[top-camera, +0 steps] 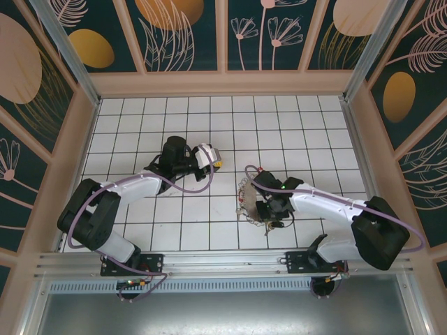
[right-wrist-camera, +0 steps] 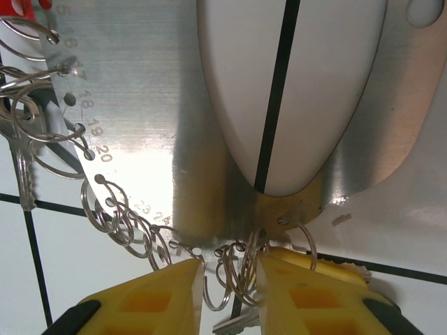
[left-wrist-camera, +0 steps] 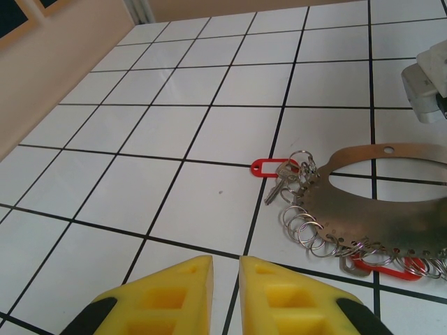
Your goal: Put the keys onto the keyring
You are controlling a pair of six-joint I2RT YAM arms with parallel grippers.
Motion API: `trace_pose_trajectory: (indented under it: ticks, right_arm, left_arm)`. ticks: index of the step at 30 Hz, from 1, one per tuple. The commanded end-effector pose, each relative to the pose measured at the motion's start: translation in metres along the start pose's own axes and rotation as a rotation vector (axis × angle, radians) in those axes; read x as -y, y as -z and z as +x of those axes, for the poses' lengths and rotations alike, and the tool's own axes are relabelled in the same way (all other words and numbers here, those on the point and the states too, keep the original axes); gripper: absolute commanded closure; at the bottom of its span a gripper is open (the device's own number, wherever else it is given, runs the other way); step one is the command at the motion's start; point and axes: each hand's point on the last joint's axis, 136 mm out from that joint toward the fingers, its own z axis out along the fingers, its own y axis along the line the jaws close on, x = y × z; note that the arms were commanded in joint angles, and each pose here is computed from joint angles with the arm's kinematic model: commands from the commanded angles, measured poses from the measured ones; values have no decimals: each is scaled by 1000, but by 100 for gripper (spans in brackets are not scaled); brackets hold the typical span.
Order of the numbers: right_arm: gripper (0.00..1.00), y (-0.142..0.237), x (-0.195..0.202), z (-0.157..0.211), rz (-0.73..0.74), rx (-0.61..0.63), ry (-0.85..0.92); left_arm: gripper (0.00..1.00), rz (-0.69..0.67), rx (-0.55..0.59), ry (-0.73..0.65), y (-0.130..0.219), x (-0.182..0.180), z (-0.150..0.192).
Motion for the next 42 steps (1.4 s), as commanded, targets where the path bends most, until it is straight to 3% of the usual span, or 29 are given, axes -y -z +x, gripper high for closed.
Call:
trace_pose_trajectory:
  ticks: [1,10,13,18,24,31,35,42]
  right_arm:
    - [74,4,2,6,13,-11,-29]
    - [76,-9,9,9,49,-27,-39]
    - [82,-7,6,-1,51,8,-31]
    - [93,11,-15,-44,-37,158,23]
    - [97,30,-25,-120,-234,296,-33]
    - [94,11,-31,-178,-200,313,90]
    - [94,2,-12,-198,-185,336,55]
    - [72,13,1,-198,-154,348,86]
  left_arm:
    - [81,22,30,-53,3,7,-7]
    - [81,28,37,-64,5,9,-8]
    - [81,29,42,-67,5,9,-9]
    - [81,-2,76,-72,10,6,-16]
    - [81,-78,96,-11,30,-12,-22]
    - [80,-105,70,-15,32,-18,-18]
    - [80,-97,69,-7,26,-18,-12]
    - [81,-48,62,-35,13,-16,-5]
